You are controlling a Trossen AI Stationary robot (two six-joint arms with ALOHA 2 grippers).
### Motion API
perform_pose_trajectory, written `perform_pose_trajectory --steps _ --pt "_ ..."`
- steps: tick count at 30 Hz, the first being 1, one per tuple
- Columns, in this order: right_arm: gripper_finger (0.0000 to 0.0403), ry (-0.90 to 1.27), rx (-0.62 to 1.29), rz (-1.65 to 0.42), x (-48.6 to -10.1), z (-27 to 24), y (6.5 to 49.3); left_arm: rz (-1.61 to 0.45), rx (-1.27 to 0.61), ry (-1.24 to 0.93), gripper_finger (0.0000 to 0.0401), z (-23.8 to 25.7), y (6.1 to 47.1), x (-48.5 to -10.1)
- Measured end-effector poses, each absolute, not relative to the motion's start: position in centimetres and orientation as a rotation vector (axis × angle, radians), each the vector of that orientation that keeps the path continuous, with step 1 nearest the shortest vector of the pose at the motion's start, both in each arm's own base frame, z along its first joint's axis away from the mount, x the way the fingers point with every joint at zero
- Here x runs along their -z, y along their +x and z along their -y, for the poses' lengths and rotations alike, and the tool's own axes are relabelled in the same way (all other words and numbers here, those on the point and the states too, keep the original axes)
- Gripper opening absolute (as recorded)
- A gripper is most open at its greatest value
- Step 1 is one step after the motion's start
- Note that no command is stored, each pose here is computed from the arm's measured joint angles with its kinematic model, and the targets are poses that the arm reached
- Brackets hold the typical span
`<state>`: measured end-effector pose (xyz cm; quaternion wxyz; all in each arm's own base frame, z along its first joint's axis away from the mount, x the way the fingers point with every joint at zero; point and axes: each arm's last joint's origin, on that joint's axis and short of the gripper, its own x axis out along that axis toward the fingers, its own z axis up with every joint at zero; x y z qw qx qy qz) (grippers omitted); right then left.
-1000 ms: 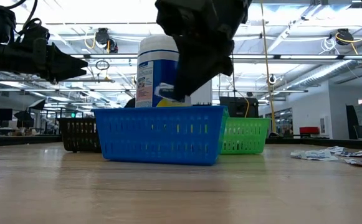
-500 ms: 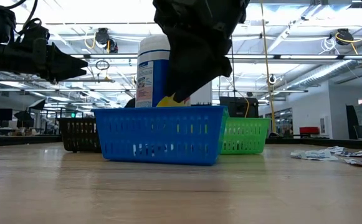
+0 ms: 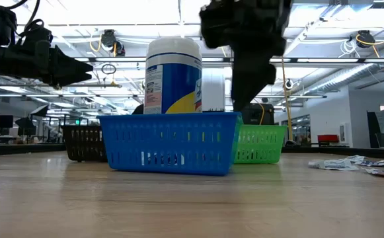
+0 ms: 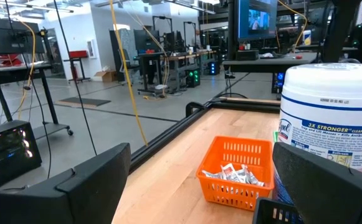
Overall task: Pick & Place First Aid Supplies
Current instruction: Put the blue alcohol pad into the blue bin
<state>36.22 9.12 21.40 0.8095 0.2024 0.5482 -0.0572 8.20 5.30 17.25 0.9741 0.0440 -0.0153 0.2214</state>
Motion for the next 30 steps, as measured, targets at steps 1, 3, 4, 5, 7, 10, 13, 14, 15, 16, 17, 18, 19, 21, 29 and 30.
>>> perform_pose_trajectory --steps 1,3,4,5,7,10,13,14,15,16,17,18,19,21,29,30 --pt "0.0146 0.432 0.120 -1.163 -21.9 -8.7 35.7 0.031 -0.447 0.089 0.0397 -5.3 8.2 -17.2" --pt "0.0146 0.432 0.113 -1.134 -23.0 -8.0 34.5 0.031 -0.446 0.089 0.0397 -5.3 8.2 -17.2" --pt "0.0146 0.431 0.114 -1.125 -23.3 -7.6 33.7 0.031 -0.447 0.089 0.0397 -5.3 8.2 -17.2" --pt "0.0146 0.427 0.114 -1.120 -23.7 -7.1 33.0 0.031 -0.447 0.089 0.0397 -5.3 8.2 -17.3" --pt "0.0146 0.418 0.114 -1.111 -23.8 -6.3 31.5 0.031 -0.446 0.089 0.0397 -5.3 8.2 -17.2" --pt "0.0146 0.412 0.135 -1.122 -23.5 -5.1 29.0 0.031 -0.446 0.089 0.0397 -5.3 8.2 -17.3" --pt "0.0146 0.429 0.162 -1.116 -23.1 -3.8 26.7 0.031 -0.447 0.089 0.0397 -5.3 8.2 -17.2" --pt "0.0146 0.434 0.173 -1.118 -22.9 -3.4 25.9 0.031 -0.447 0.089 0.0397 -5.3 8.2 -17.3" --pt "0.0146 0.439 0.184 -1.117 -22.8 -3.1 25.2 0.031 -0.446 0.089 0.0397 -5.3 8.2 -17.3" --pt "0.0146 0.443 0.192 -1.109 -22.7 -2.7 24.5 0.031 -0.447 0.089 0.0397 -5.3 8.2 -17.2" --pt "0.0146 0.441 0.198 -1.108 -22.6 -2.4 23.8 0.031 -0.446 0.089 0.0397 -5.3 8.2 -17.2" --pt "0.0146 0.438 0.203 -1.110 -22.5 -2.1 23.0 0.031 -0.447 0.089 0.0397 -5.3 8.2 -17.2" --pt "0.0146 0.434 0.215 -1.113 -22.3 -1.8 22.3 0.031 -0.446 0.089 0.0397 -5.3 8.2 -17.3" --pt "0.0146 0.414 0.262 -1.120 -22.1 -1.2 20.9 0.031 -0.447 0.089 0.0397 -5.3 8.2 -17.3" --pt "0.0146 0.415 0.414 -1.174 -21.3 0.8 16.4 0.031 -0.446 0.089 0.0397 -5.3 8.2 -17.3" --pt "0.0146 0.428 0.430 -1.176 -21.2 1.0 16.1 0.031 -0.446 0.089 0.0397 -5.3 8.2 -17.3"
